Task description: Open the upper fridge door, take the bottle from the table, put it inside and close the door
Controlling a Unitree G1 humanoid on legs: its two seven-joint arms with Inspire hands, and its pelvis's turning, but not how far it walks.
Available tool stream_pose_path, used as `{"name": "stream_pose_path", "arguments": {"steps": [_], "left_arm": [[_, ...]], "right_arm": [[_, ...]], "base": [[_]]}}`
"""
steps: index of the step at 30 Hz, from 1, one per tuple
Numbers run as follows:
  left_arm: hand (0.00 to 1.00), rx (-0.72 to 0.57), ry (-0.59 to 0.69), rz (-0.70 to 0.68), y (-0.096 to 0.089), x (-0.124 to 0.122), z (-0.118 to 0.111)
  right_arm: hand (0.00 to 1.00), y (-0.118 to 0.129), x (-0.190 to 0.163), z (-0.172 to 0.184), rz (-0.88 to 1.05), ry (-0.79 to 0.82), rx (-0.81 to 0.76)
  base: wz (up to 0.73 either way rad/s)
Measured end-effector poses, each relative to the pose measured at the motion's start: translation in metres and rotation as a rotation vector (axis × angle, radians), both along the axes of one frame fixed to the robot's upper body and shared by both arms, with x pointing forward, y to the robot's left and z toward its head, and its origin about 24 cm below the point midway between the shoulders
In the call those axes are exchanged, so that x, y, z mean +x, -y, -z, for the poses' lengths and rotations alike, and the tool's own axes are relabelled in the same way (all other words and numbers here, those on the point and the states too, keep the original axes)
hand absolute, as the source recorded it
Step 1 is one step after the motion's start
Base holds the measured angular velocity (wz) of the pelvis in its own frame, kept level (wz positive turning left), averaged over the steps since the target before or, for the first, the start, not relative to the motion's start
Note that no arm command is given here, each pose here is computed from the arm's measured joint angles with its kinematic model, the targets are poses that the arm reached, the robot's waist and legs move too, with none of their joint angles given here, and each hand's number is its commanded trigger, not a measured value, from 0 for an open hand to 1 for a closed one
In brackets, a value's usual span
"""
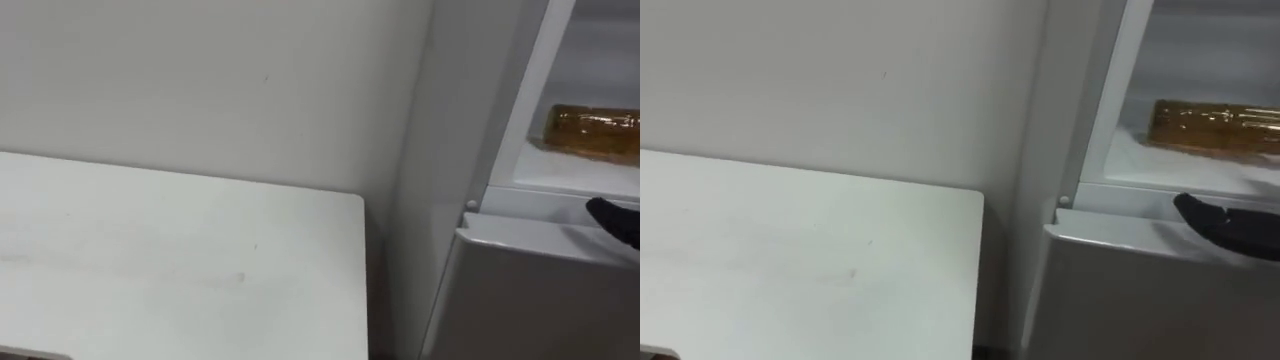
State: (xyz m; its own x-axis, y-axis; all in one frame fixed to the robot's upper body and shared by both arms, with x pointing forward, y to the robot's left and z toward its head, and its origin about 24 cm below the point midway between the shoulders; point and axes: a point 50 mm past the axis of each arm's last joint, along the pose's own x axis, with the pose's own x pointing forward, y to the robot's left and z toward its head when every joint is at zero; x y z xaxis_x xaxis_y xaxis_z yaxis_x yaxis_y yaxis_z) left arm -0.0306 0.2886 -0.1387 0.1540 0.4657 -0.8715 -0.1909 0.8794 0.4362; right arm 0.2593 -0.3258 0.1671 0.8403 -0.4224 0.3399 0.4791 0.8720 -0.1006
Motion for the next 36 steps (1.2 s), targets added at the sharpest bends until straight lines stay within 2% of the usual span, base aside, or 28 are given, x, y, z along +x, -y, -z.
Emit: {"name": "stream_pose_path", "arguments": {"steps": [15,27,36], "left_arm": [[0.0,-0.006,-0.004,0.006,0.001,0.0,0.001],[0.0,-0.002,0.003,0.006,0.0,-0.002,0.0],[0.0,-0.024,-0.001,-0.023,0.008,-0.008,0.003]], "right_arm": [[0.0,0.005,-0.005,0.007,0.012,-0.018,0.029],[0.0,0.03,-0.025,0.003,0.163,0.067,0.146],[0.0,0.051,-0.041,0.018,0.246,0.162,0.489]], "base": [[0.0],[-0.04],[0.01]]}}
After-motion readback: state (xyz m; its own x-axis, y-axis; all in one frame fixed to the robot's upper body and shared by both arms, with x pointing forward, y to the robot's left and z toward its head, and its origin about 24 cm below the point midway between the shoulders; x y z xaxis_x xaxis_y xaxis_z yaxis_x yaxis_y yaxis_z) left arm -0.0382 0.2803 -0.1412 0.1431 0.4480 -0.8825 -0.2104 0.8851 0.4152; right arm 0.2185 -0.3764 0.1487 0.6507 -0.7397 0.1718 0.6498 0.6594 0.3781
